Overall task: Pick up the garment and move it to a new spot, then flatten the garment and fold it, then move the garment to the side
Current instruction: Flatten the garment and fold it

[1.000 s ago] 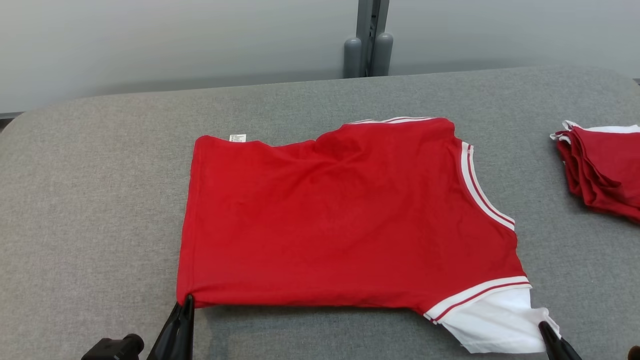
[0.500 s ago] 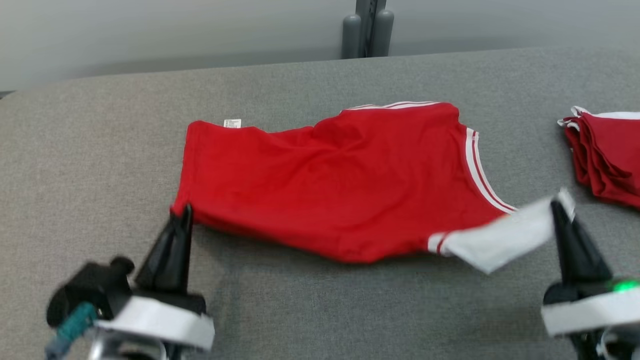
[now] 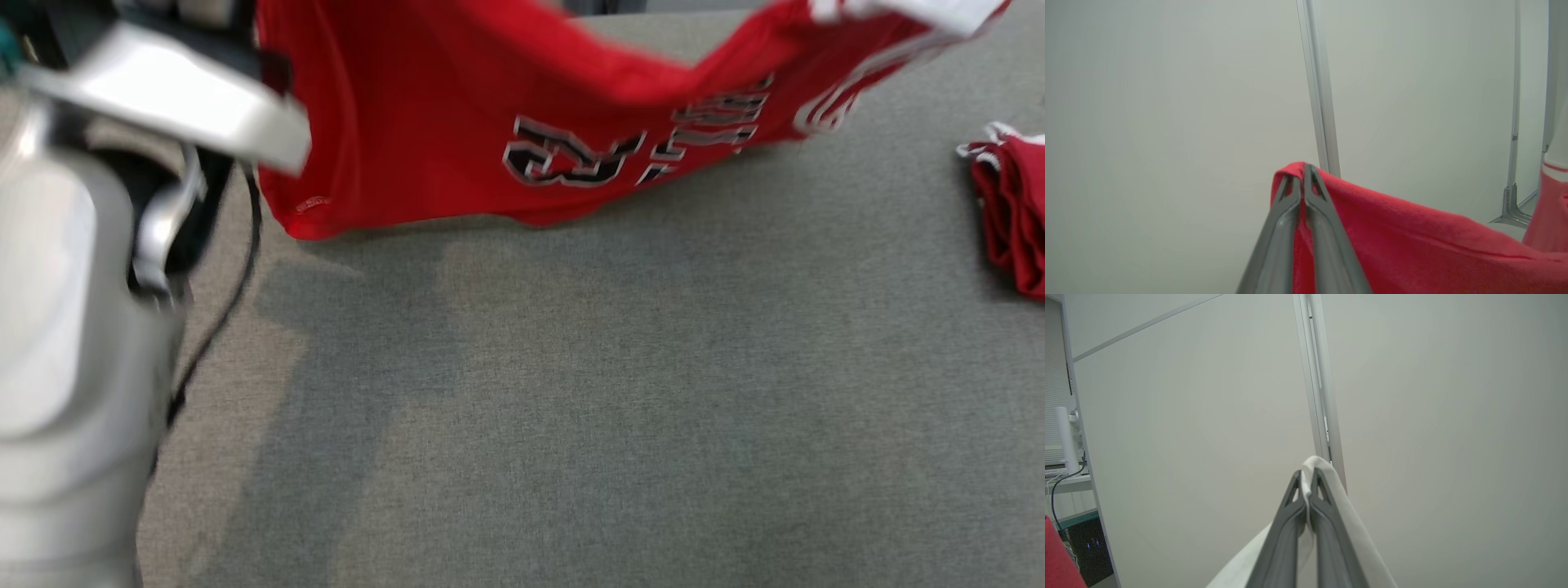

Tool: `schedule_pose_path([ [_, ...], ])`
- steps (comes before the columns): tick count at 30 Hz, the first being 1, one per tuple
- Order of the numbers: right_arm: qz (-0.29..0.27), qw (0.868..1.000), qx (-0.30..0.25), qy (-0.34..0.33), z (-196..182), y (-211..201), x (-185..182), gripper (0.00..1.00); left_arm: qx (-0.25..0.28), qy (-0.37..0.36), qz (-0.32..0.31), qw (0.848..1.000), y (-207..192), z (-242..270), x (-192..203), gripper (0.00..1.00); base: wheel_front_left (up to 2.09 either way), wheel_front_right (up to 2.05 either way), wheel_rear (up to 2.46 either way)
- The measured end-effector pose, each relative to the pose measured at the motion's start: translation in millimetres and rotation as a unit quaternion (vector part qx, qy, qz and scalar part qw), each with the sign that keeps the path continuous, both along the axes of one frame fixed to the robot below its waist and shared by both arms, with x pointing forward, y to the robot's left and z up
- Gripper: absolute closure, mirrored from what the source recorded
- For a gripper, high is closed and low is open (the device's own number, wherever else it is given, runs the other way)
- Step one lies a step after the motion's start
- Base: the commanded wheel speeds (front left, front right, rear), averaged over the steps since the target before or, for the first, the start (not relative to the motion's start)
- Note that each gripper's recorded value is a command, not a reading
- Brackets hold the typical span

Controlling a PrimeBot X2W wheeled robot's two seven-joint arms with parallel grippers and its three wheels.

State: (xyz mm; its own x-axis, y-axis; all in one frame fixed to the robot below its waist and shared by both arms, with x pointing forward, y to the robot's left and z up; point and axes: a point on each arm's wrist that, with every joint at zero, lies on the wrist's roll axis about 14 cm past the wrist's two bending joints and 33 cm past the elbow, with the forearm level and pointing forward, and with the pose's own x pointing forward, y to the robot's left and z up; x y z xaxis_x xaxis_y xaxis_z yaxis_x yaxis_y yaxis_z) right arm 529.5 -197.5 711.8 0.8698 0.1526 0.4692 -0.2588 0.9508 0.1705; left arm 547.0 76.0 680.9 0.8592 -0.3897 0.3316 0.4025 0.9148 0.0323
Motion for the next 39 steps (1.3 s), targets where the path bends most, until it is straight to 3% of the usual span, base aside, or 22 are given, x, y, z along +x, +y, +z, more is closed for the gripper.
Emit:
schedule_pose_path([
  [11, -0.009, 0.992, 0.014, -0.121, 104, 5, 93, 1.00, 0.014, -0.097, 0.023, 0.995, -8, 78, 99, 1.00, 0.00, 0.00, 0.00],
  [18, 0.008, 0.984, 0.013, -0.177, 165, 34, 91, 1.00, 0.007, -0.139, 0.061, 0.988, 8, 120, 113, 1.00, 0.00, 0.00, 0.00],
  [23, 0.017, 0.988, 0.007, -0.153, 159, 50, 104, 1.00, -0.015, -0.124, 0.066, 0.990, 14, 119, 126, 1.00, 0.00, 0.00, 0.00],
  [26, 0.029, 0.995, 0.000, -0.100, 118, 64, 126, 1.00, -0.013, -0.074, 0.060, 0.995, 9, 80, 144, 1.00, 0.00, 0.00, 0.00],
  [29, 0.041, 0.999, -0.011, -0.013, 41, 76, 146, 1.00, -0.015, 0.014, 0.058, 0.998, 7, 6, 159, 1.00, 0.00, 0.00, 0.00],
  [32, 0.048, 0.996, -0.011, 0.071, -41, 77, 151, 1.00, -0.027, 0.110, 0.066, 0.991, 14, -76, 163, 1.00, 0.00, 0.00, 0.00],
  [35, 0.053, 0.986, -0.001, 0.155, -124, 75, 135, 1.00, -0.042, 0.200, 0.074, 0.976, 18, -158, 143, 1.00, 0.00, 0.00, 0.00],
  [39, 0.061, 0.972, 0.047, 0.220, -191, 70, 93, 1.00, -0.062, 0.264, 0.083, 0.959, 25, -216, 106, 1.00, 0.00, 0.00, 0.00],
])
